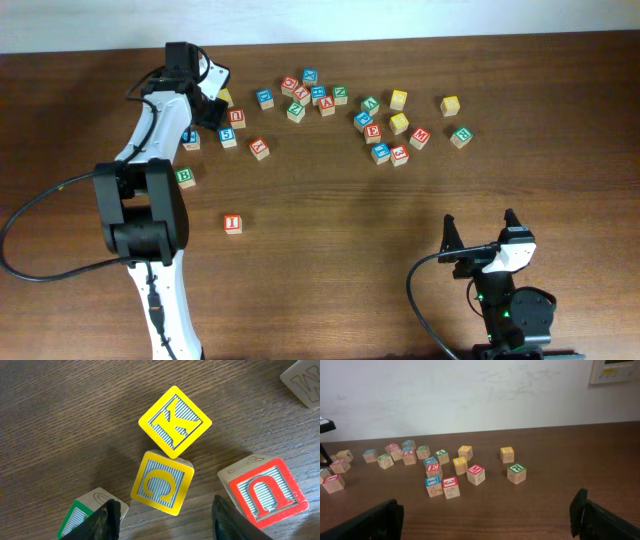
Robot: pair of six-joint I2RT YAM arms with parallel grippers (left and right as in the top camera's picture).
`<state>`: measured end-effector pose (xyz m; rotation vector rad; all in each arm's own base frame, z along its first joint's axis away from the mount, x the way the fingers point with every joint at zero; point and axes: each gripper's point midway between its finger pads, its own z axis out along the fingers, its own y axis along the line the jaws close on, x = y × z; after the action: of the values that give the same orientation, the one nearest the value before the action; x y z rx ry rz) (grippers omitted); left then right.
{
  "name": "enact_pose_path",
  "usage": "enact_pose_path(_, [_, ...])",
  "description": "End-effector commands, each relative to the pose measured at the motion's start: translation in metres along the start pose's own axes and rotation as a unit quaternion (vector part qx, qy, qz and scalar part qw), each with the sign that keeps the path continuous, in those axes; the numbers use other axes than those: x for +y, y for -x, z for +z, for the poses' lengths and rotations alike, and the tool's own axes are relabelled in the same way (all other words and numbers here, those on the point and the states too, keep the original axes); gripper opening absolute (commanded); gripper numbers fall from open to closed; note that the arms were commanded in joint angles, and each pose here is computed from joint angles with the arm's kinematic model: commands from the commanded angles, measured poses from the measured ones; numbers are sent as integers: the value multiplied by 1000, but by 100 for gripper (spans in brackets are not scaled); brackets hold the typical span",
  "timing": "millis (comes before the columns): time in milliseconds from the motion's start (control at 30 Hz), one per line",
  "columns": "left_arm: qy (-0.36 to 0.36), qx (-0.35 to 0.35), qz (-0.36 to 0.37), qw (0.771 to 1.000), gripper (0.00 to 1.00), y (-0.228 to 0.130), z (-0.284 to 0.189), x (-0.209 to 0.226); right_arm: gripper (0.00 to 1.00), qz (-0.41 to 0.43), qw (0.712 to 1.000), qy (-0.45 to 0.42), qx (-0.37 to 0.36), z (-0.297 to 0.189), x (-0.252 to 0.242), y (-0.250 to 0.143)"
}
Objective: Spell out ICRA
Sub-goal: 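Lower the left gripper onto the yellow-framed C block and close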
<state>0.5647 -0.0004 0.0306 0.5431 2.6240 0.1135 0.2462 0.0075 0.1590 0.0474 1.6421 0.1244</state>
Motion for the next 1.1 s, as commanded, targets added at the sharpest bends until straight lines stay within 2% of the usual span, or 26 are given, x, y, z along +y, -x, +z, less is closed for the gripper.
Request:
enact_pose_path(0, [-2, -13, 3, 1000, 47, 6, 0, 4, 98, 2, 1000, -4, 2, 0, -2, -2])
enact_pose_path(333, [-5, -7, 3, 1000, 47, -1, 24, 1, 98, 2, 1000, -4, 2, 0, -2, -2])
enact_pose_path(733, [4, -28, 4, 1000, 39, 9, 25, 5, 98, 2, 1000, -4, 2, 0, -2, -2])
enact_pose_path(900, [5, -31, 0, 1000, 34, 11, 24, 6, 98, 2, 1000, -4, 2, 0, -2, -2])
enact_pose_path(1000, [8, -40, -31, 999, 25, 19, 19, 9, 98, 2, 1000, -4, 2, 0, -2, -2])
enact_pose_path(1067, [9, -43, -39, 998, 23, 23, 16, 11, 98, 2, 1000, -4, 2, 0, -2, -2])
